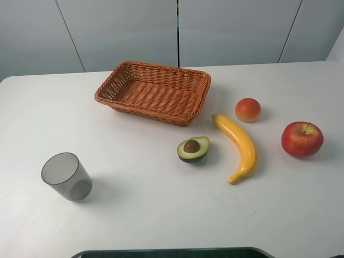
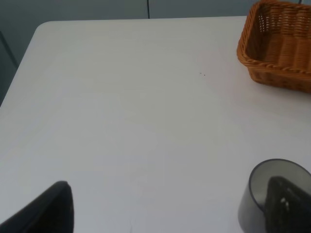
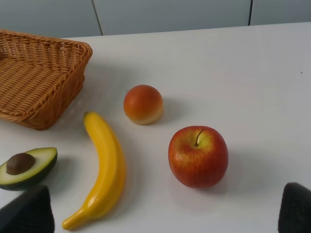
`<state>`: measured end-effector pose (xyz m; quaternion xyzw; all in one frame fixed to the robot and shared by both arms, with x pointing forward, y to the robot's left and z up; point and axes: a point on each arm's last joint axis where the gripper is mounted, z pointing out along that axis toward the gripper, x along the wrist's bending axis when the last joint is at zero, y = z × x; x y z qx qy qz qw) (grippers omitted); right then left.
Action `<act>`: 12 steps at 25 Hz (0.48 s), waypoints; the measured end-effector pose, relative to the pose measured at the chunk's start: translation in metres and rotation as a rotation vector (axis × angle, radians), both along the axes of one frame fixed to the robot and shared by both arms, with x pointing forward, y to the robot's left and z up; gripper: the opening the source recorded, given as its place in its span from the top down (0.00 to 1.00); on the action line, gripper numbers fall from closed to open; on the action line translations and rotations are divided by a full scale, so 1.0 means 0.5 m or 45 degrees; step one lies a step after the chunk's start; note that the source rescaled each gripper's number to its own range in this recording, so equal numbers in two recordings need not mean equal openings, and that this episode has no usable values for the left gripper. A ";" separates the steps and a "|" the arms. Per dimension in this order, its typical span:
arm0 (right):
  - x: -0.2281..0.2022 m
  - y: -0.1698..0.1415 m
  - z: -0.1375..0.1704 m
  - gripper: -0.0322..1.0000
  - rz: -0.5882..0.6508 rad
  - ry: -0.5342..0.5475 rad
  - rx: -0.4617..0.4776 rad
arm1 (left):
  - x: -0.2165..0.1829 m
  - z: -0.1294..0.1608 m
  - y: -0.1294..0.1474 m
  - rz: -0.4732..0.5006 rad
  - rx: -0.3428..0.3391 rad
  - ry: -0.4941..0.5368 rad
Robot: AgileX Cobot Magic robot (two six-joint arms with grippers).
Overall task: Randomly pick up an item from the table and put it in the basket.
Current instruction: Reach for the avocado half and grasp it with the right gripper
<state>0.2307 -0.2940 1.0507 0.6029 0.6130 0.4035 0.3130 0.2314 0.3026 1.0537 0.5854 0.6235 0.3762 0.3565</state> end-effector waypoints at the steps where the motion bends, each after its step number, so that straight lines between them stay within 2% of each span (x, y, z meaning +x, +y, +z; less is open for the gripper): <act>1: 0.000 0.000 0.000 0.00 0.000 0.000 0.000 | 0.000 0.000 0.000 0.000 0.000 0.000; 12: 0.000 0.000 0.000 0.00 0.000 0.000 0.000 | 0.000 0.000 0.000 0.000 0.000 0.000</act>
